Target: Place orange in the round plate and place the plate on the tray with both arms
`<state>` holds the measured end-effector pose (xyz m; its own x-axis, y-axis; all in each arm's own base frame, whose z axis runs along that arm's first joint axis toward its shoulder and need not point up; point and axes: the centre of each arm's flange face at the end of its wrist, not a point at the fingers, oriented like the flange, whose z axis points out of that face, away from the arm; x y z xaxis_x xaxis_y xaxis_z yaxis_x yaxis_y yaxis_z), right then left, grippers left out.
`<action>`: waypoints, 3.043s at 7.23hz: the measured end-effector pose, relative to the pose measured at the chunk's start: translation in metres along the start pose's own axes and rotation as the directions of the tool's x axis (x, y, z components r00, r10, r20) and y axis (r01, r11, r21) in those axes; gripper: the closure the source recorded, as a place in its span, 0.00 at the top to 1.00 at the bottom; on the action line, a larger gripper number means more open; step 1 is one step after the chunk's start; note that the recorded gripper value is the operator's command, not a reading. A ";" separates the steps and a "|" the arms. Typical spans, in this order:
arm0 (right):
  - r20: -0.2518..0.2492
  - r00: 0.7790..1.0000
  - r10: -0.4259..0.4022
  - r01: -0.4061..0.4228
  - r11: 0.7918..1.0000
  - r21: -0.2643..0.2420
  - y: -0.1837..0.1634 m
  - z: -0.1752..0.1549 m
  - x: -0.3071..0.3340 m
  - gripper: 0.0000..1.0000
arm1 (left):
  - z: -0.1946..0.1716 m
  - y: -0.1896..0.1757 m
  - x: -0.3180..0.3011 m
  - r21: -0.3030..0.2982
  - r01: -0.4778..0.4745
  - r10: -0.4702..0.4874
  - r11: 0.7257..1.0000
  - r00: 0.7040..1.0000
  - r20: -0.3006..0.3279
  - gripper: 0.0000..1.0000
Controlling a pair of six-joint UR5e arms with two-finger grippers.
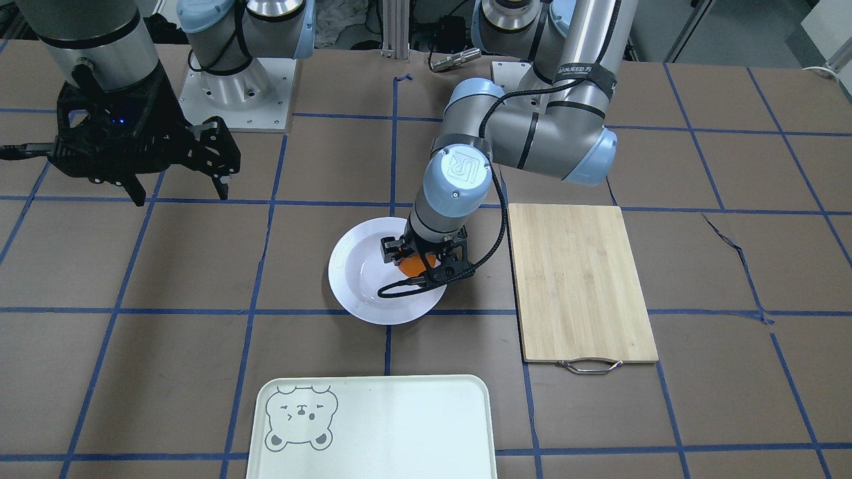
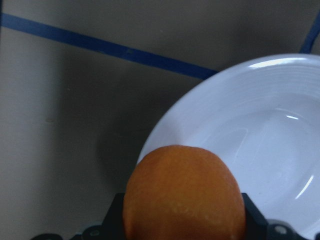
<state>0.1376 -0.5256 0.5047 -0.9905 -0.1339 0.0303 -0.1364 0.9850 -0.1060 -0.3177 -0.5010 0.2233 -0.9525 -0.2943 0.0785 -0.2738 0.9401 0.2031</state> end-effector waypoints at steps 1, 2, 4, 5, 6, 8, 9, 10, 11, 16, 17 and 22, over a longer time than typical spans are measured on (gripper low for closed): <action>0.000 1.000 0.000 0.000 1.000 -0.001 0.000 0.000 0.000 1.00 | 0.008 0.003 0.008 -0.003 -0.004 0.004 1.000 1.000 -0.013 0.95; 0.000 1.000 -0.001 0.001 1.000 -0.001 0.000 0.001 0.000 1.00 | 0.014 0.004 0.011 -0.007 -0.011 0.010 1.000 1.000 -0.017 1.00; 0.001 1.000 -0.002 0.002 1.000 -0.001 0.000 0.002 -0.001 1.00 | 0.007 -0.002 0.016 0.010 -0.041 0.042 0.999 0.999 -0.030 1.00; 0.012 1.000 -0.002 0.002 1.000 -0.003 -0.001 0.005 -0.002 1.00 | -0.014 -0.012 0.018 0.043 -0.055 0.057 0.998 0.997 -0.043 1.00; 0.053 0.999 0.001 0.000 1.000 -0.012 -0.001 0.013 -0.005 1.00 | -0.050 -0.026 0.014 0.072 -0.070 0.073 0.995 0.996 -0.048 1.00; 0.192 0.980 0.048 -0.049 0.999 0.003 -0.010 0.065 -0.016 1.00 | -0.147 -0.035 -0.007 0.095 -0.122 0.126 0.988 0.991 -0.040 1.00; 0.224 0.968 0.109 -0.114 0.993 0.008 -0.007 0.108 -0.021 1.00 | -0.191 -0.023 -0.017 0.102 -0.152 0.156 0.983 0.987 -0.031 1.00; 0.250 0.954 0.167 -0.175 0.984 0.011 0.004 0.156 -0.027 1.00 | -0.228 -0.002 -0.027 0.112 -0.188 0.191 0.976 0.982 -0.013 1.00; 0.295 0.935 0.198 -0.213 0.977 0.020 0.022 0.199 -0.035 1.00 | -0.259 0.027 -0.038 0.133 -0.214 0.214 0.968 0.977 0.011 1.00; 0.420 0.882 0.214 -0.230 0.973 -0.013 0.060 0.310 -0.098 1.00 | -0.294 0.098 -0.075 0.205 -0.246 0.243 0.947 0.969 0.038 1.00; 0.416 0.883 0.218 -0.229 0.973 -0.025 0.062 0.317 -0.100 1.00 | -0.295 0.100 -0.077 0.220 -0.284 0.282 0.933 0.958 0.043 1.00; 0.411 0.873 0.263 -0.251 0.964 -0.085 0.079 0.333 -0.103 0.68 | -0.313 0.072 -0.107 0.312 -0.442 0.435 0.841 0.895 0.096 1.00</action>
<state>0.2240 -0.4703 0.1619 -0.9069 0.0975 -0.4099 0.1182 0.9927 -0.0254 -0.1939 -0.4554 0.5355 -0.9847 0.1618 0.0649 0.1489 0.9743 -0.1689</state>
